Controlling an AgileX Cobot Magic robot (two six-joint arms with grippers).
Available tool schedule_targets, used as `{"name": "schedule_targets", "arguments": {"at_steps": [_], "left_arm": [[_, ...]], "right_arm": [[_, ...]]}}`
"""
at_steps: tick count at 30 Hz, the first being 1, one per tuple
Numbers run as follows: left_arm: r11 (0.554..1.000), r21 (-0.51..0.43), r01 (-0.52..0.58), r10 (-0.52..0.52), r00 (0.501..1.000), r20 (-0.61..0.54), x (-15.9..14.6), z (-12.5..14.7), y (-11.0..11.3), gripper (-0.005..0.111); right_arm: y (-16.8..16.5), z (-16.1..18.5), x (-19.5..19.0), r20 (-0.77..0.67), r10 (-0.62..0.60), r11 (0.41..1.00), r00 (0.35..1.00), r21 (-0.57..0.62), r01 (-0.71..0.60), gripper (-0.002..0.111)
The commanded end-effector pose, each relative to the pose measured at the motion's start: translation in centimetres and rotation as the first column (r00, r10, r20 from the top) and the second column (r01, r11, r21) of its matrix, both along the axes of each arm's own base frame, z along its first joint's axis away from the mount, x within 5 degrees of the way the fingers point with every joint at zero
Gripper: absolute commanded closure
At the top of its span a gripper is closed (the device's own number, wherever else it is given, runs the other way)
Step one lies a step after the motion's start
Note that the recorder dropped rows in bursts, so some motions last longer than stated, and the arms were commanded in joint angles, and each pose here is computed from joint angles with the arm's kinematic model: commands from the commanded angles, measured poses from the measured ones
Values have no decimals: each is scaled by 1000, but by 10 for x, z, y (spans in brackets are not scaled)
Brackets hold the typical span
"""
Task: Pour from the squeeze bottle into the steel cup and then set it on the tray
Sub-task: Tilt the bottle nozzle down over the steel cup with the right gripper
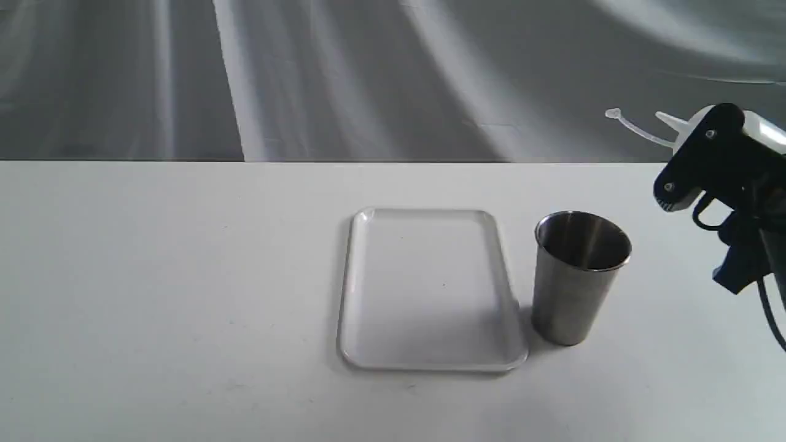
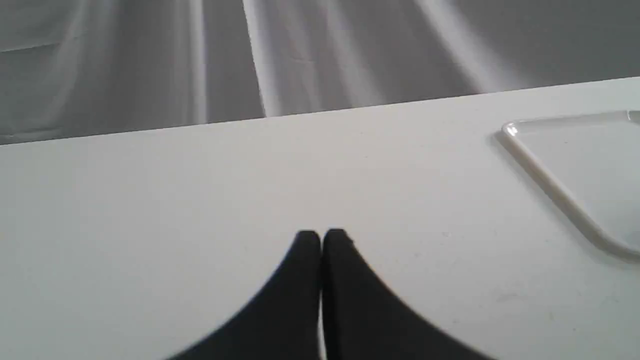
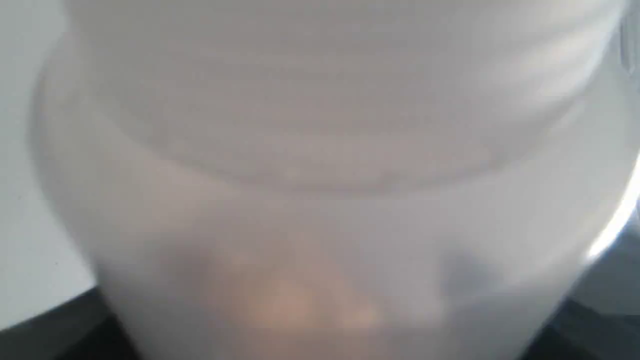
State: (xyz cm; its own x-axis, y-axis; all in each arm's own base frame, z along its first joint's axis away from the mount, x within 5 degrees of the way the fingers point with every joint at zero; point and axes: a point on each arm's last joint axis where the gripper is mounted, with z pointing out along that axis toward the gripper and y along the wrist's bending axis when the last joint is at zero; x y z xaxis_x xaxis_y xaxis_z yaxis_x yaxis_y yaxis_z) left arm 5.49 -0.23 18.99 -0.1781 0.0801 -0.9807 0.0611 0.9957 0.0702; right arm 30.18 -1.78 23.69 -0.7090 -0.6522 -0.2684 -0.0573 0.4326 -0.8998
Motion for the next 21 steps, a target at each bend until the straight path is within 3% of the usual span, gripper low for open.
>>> {"name": "schedule_targets", "arguments": {"at_steps": [1,13,21], "left_arm": [[1000,-3,6,-6,1000,5,0,-1,0,107],[1000,-5,5,-5,1000,5,0,-1,0,107],[1000,-2,6,-6,1000,5,0,-1,0,107]], "right_arm": [[0,6,1,11,10,998,1000,-57,-9,92],[-2,6,0,13,-27,995,1000,-100,28,92],[6,-16,8,-58,-26,990,998,-142,18,92]]}}
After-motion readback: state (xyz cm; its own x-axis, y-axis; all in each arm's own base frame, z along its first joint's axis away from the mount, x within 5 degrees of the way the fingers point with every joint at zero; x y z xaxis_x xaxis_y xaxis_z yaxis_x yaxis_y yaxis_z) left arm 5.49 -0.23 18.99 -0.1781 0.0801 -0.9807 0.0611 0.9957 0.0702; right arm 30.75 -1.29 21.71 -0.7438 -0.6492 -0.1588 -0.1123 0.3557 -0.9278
